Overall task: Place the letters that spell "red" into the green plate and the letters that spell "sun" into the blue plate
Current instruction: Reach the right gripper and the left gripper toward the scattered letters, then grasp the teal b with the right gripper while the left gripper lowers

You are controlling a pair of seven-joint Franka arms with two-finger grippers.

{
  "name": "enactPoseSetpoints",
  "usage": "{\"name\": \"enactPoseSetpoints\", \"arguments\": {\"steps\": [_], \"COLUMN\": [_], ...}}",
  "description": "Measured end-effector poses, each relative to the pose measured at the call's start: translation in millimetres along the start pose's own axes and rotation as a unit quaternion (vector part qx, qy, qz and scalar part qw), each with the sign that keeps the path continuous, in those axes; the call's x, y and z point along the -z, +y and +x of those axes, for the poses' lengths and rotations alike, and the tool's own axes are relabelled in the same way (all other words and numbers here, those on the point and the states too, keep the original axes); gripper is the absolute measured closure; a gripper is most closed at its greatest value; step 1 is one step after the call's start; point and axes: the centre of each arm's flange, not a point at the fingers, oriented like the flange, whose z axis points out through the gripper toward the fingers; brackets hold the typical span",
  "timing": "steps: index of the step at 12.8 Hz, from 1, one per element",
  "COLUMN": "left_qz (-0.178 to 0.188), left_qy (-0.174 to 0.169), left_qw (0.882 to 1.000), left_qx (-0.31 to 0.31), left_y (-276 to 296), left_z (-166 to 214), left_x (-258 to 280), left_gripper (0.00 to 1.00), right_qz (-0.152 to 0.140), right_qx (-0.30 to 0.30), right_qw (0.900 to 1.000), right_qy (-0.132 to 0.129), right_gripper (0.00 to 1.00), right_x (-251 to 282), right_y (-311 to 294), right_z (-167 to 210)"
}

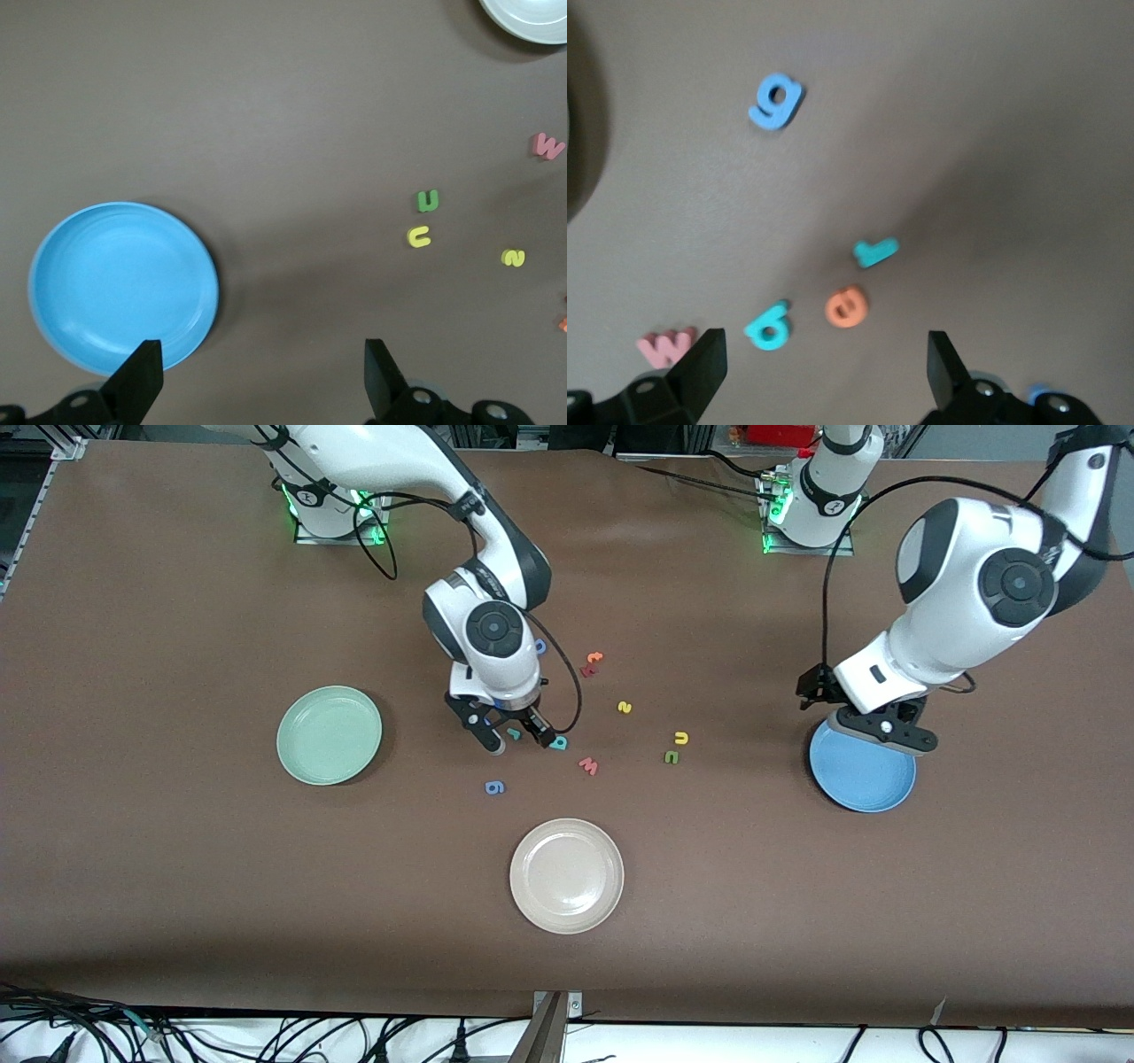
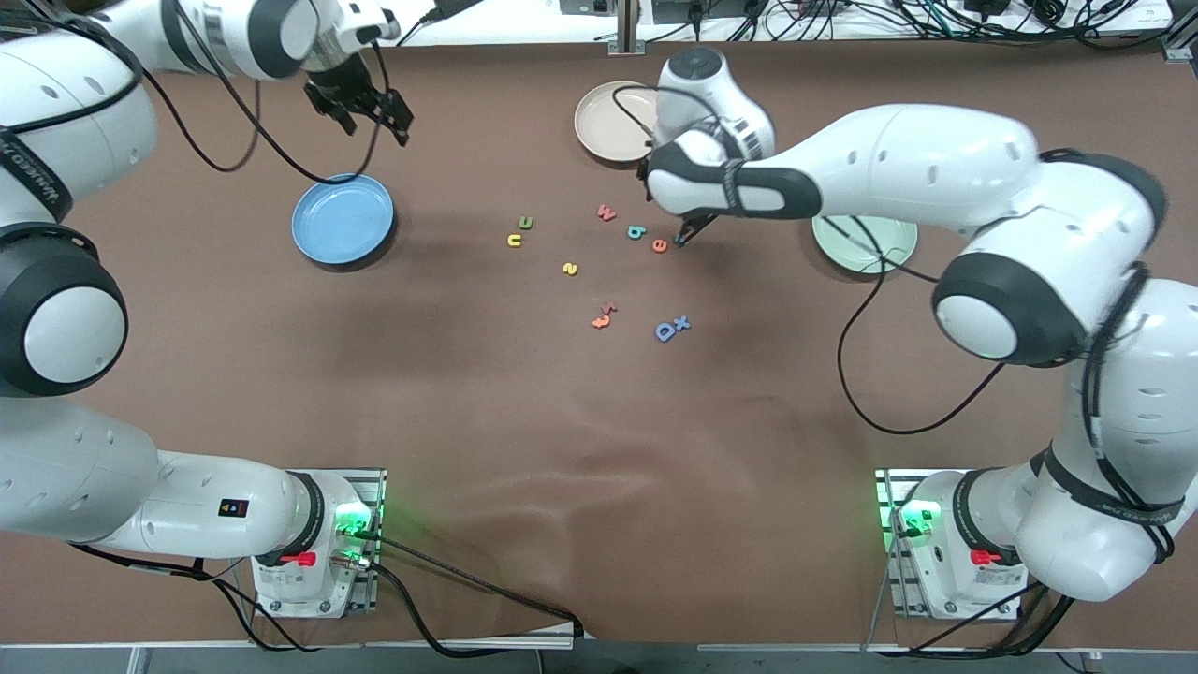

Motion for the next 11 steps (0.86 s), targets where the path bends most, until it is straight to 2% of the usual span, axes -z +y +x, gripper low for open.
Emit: {"name": "enactPoseSetpoints", "arguments": {"steps": [3,5,11], "left_qz": [-0.003,-0.004,-0.009], "left_qy": [0.000,-0.002,0.005], "left_qw": [1.000,0.999,0.998], "left_qx": [0.023,0.039,0.057], "left_y": [18,36,62], "left_z": [2,6,19], "left_x": [-33,-50,-102], "left_gripper": [0.00,0.00,0.00], "right_qz": [0.012,0.035,0.041], "right_qx": [-0.076,-0.110,-0.128], "right_qw": [0.997,0.993,0.991], "right_qy": [-0.001,-0.004,-0.012], "right_gripper": [0.00,0.00,0.04], "right_x": [-29,-44,-65], "right_y": [-19,-29,-31], "right_z": [-12,-10,-17]}}
